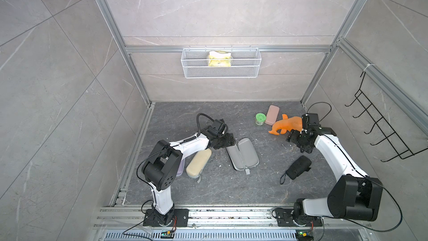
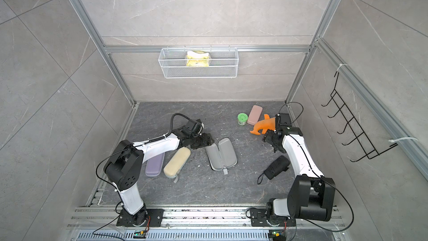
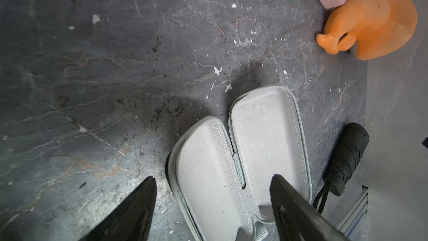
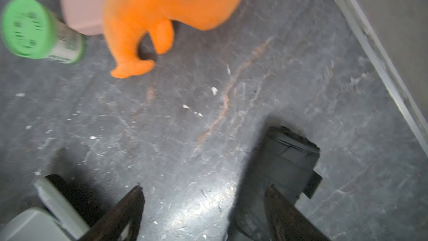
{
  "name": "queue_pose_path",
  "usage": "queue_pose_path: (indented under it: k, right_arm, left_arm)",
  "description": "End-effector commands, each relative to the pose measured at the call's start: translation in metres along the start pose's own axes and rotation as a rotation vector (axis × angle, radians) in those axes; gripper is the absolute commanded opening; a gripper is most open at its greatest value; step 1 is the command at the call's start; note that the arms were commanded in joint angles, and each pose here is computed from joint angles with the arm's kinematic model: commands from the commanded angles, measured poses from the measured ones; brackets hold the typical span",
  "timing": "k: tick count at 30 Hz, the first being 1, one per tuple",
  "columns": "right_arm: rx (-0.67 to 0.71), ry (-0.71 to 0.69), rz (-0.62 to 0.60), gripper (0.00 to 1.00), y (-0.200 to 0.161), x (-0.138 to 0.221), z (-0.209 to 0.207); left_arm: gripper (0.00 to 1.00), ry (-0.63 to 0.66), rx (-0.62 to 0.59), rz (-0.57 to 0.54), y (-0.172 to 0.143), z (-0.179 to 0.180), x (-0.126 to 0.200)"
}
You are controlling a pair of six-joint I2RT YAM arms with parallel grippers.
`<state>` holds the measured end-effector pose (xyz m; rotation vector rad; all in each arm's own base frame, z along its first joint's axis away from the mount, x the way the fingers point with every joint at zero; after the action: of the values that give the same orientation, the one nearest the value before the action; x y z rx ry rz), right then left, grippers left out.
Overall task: Put umbrellas into zippered umbrella sleeves
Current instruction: Pick up the umbrella from the center of the board.
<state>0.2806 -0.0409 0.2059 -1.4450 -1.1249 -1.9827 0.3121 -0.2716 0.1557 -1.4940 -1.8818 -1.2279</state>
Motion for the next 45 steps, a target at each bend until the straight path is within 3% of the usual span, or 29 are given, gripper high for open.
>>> queue_pose_path:
  k: [1, 9, 14, 18, 27, 34, 40, 41, 43, 45]
  right_arm:
    - [-0.053, -0.068, 0.037, 0.86, -0.01, -0.02, -0.016]
    - [-0.19, -0.115, 0.117, 0.86, -0.016, -0.075, -0.043]
    - [-0.239, -0.092, 0.143, 0.83, -0.016, -0.101, -0.048]
    - [-0.247, -0.038, 0.184, 0.71, -0.023, -0.115, -0.044]
    - [-0.193, 0.028, 0.145, 0.32, -0.027, -0.099, -0.032]
    - [-0.043, 0.034, 0.051, 0.21, -0.029, -0.064, -0.004]
    - [0.009, 0.031, 0.047, 0.26, -0.033, -0.055, 0.003]
    - [0.014, 0.021, 0.057, 0.34, -0.032, -0.056, 0.003]
    - [0.037, -0.017, 0.073, 0.61, -0.027, -0.06, 0.003]
    - [0.093, -0.044, 0.08, 0.71, -0.018, -0.063, 0.004]
  left_arm:
    - [0.79, 0.001, 0.003, 0.019, -0.002, 0.002, 0.003]
    - [0.75, -0.031, 0.023, 0.058, -0.008, 0.003, -0.013]
    - [0.67, -0.071, 0.036, 0.069, -0.011, 0.003, -0.019]
    - [0.59, -0.101, 0.059, 0.092, -0.013, 0.003, -0.027]
    - [0.43, -0.112, 0.075, 0.091, -0.015, 0.005, -0.03]
    - [0.37, -0.113, 0.084, 0.089, -0.016, 0.005, -0.028]
    - [0.36, -0.117, 0.097, 0.081, -0.015, 0.005, -0.029]
    - [0.36, -0.118, 0.096, 0.08, -0.015, 0.005, -0.029]
    - [0.36, -0.116, 0.097, 0.083, -0.015, 0.005, -0.03]
    - [0.36, -0.118, 0.096, 0.082, -0.015, 0.005, -0.029]
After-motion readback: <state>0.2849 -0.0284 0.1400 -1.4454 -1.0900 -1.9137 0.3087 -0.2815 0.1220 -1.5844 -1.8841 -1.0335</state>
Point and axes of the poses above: each gripper's point midway between its finger pads, its own x axis back along the fingers, its own z axis along the line the jaws close on, y = z × x, the point moved 9 cm from there along x, back along the fingers, and after that the axes turned 3 degrees about -x, right-handed, at the moved point
